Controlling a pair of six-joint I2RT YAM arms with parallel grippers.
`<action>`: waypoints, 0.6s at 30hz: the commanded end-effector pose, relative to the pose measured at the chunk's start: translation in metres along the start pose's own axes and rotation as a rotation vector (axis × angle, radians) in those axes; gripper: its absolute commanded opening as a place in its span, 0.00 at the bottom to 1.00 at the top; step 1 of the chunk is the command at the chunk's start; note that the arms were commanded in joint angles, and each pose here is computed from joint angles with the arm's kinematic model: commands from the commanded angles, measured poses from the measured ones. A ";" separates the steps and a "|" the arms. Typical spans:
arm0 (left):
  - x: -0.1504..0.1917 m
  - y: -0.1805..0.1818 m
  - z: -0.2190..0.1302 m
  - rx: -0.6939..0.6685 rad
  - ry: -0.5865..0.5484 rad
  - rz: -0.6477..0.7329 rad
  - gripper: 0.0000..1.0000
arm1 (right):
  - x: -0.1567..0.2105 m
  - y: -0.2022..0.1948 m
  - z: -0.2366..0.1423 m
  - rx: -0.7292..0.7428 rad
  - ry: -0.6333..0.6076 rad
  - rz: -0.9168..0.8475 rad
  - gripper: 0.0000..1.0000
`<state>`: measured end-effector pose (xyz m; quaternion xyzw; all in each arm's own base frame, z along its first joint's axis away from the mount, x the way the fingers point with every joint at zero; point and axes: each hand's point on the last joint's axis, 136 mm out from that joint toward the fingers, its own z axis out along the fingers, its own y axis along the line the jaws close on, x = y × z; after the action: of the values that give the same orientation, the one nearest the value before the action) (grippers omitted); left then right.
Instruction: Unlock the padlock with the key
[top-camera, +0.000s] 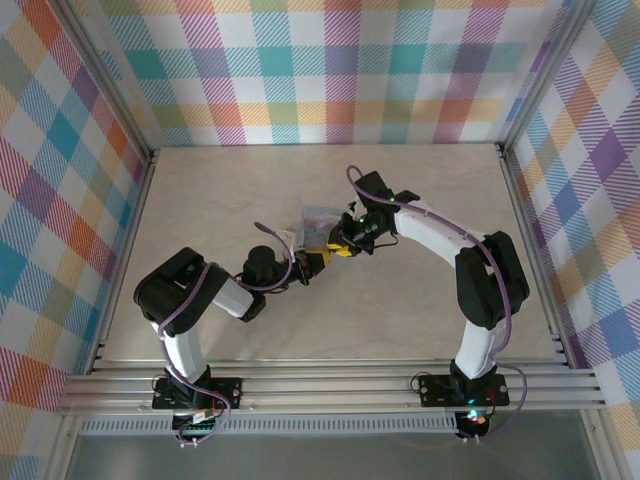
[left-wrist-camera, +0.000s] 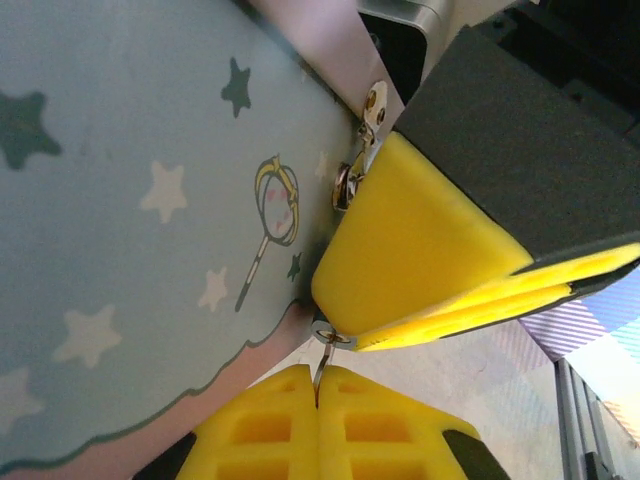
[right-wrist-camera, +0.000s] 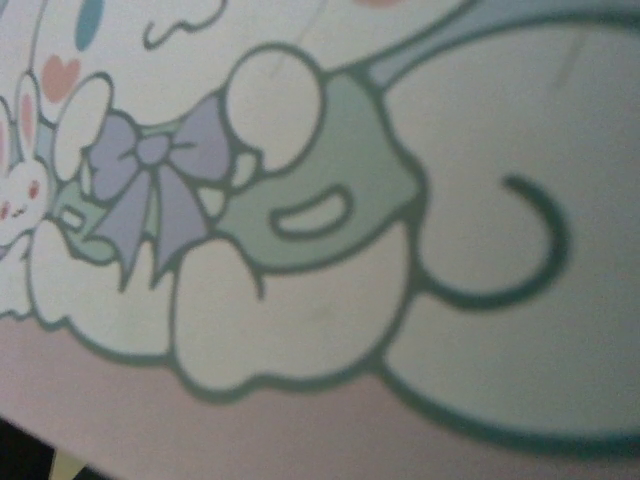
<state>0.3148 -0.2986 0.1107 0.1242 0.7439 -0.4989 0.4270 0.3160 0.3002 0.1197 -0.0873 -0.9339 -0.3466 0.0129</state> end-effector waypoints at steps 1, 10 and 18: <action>-0.031 -0.019 0.006 0.062 -0.098 0.016 0.00 | 0.011 0.009 -0.002 -0.039 0.014 -0.026 0.00; 0.001 -0.009 0.010 0.040 -0.026 -0.030 0.00 | 0.007 -0.012 0.013 -0.027 -0.048 0.000 0.34; 0.061 0.005 0.009 -0.029 0.091 -0.027 0.00 | 0.009 -0.040 0.034 -0.019 -0.092 0.058 0.36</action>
<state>0.2961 -0.3106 0.0564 0.1051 0.7858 -0.4845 0.3698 0.3028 0.2891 0.0706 -0.1127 -0.9338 -0.3390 -0.0209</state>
